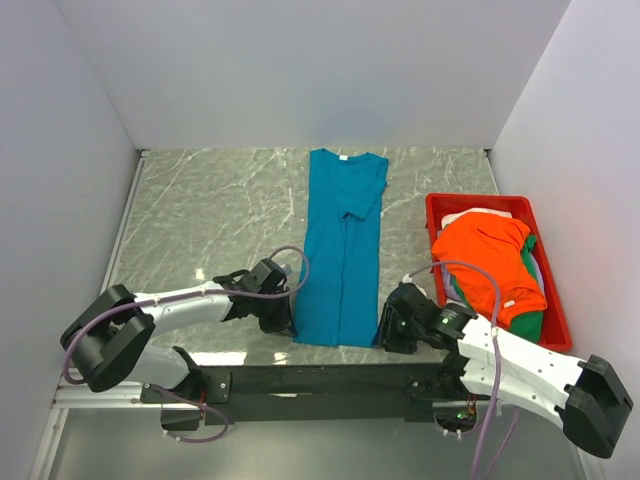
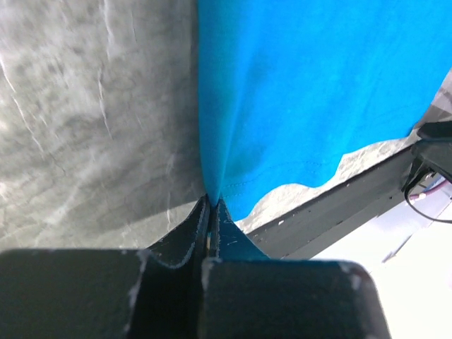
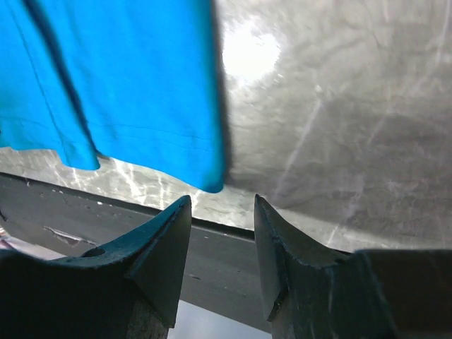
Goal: Fold and stack the t-shirts
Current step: Fold the tshirt
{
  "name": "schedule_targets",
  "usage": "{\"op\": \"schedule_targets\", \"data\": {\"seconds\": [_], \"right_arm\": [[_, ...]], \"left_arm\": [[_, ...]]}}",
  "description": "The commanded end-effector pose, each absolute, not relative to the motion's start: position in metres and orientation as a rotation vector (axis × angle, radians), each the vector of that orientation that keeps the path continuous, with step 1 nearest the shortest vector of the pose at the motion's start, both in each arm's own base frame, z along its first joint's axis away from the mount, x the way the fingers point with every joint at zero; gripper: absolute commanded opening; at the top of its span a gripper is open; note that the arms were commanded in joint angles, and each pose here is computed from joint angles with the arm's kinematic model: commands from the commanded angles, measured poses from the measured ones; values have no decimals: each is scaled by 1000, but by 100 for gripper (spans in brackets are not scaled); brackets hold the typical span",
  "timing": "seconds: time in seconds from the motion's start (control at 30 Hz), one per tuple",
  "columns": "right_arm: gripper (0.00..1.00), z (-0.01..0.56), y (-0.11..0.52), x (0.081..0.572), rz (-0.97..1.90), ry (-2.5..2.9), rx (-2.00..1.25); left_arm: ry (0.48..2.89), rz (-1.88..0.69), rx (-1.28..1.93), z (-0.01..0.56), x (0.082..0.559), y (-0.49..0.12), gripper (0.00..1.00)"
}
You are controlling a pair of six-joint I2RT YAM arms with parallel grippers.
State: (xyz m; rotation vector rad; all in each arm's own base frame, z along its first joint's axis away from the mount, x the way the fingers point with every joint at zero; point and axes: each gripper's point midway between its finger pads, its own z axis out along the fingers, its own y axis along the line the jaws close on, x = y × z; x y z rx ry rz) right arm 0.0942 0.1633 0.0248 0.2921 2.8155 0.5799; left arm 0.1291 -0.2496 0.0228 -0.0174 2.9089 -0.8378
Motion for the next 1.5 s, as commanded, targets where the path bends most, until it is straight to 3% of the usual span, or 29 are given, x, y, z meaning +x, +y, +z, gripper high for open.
{"op": "schedule_targets", "data": {"seconds": [0.0, 0.57, 0.6, 0.63, 0.73, 1.03, 1.2, 1.47], "right_arm": [[48, 23, 165, 87, 661, 2818, 372], [41, 9, 175, 98, 702, 2781, 447], [38, 10, 175, 98, 703, 2783, 435], [26, 10, 174, 95, 695, 2797, 429], [1, 16, 171, 91, 680, 2813, 377], [0, 33, 168, 75, 762, 2820, 260], [0, 50, 170, 91, 748, 2733, 262], [0, 98, 178, 180, 601, 2501, 262]], "left_arm": [[2908, -886, -12, 28, 119, -251, 1], [2901, -876, -14, 29, 113, -252, 1], [2893, -881, -10, 32, 114, -253, 1], [2896, -880, -11, 32, 113, -252, 1], [2888, -887, -5, 37, 113, -252, 1], [2870, -932, 1, 47, 99, -251, 1], [2827, -930, 7, 59, 110, -258, 1], [2666, -837, 25, 105, 202, -288, 1]]}}
